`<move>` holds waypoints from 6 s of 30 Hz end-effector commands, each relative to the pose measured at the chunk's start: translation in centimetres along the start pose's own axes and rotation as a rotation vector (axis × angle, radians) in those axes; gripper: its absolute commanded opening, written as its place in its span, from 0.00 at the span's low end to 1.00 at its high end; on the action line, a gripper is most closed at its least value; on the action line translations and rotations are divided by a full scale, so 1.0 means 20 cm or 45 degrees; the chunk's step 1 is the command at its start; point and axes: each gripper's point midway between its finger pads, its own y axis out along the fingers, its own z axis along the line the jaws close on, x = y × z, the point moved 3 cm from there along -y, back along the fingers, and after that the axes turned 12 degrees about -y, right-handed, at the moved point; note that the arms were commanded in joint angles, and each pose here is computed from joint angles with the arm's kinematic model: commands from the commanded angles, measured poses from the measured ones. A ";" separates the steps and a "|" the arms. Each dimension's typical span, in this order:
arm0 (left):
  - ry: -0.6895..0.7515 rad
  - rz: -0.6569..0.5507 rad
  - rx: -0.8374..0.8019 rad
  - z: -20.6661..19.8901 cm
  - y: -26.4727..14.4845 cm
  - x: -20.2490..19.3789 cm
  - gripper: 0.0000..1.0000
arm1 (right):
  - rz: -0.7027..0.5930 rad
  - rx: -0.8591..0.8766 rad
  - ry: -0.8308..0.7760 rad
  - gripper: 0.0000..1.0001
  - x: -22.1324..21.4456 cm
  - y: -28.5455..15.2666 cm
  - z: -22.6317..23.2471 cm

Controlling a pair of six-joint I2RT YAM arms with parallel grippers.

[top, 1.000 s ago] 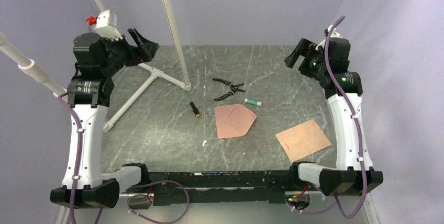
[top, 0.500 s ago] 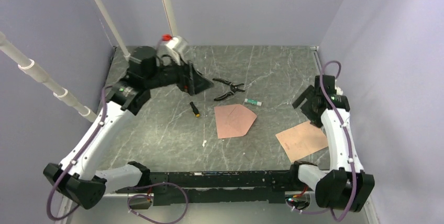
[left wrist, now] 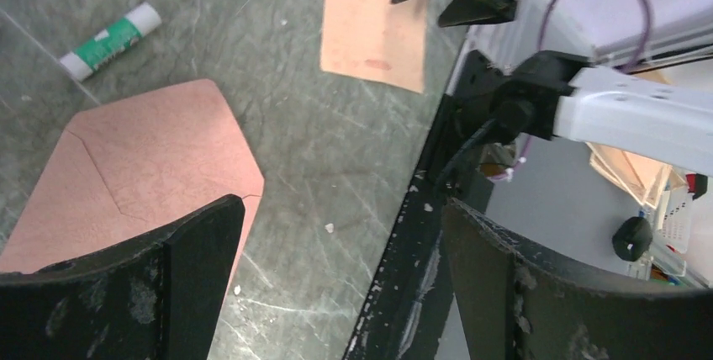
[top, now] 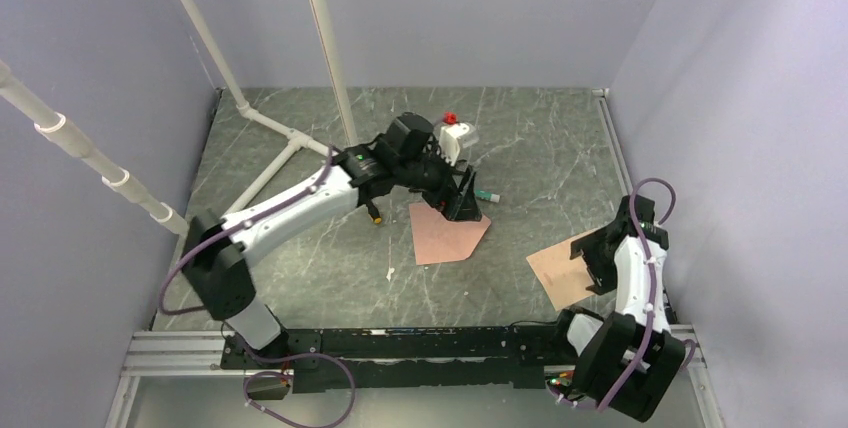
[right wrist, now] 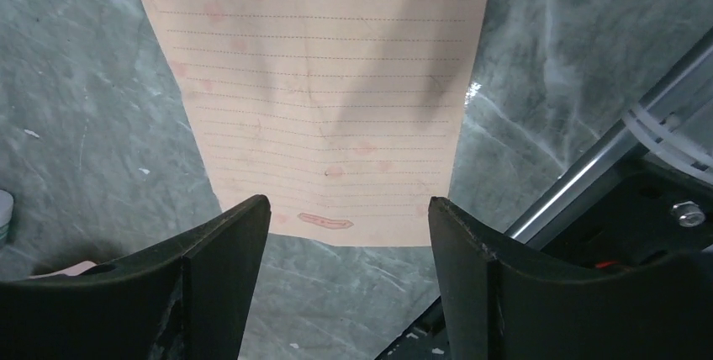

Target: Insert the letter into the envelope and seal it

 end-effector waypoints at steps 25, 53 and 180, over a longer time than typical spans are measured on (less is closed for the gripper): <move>-0.353 0.314 -0.200 0.35 0.82 -0.08 0.88 | 0.359 0.370 -0.202 0.64 -0.19 0.24 0.37; -0.546 0.246 0.129 0.56 0.92 -0.12 0.78 | 0.066 0.307 -0.203 0.71 0.12 0.15 0.34; 0.803 0.071 0.140 -0.14 -0.45 0.50 0.02 | -0.626 2.000 -1.814 0.98 -0.11 -1.35 1.01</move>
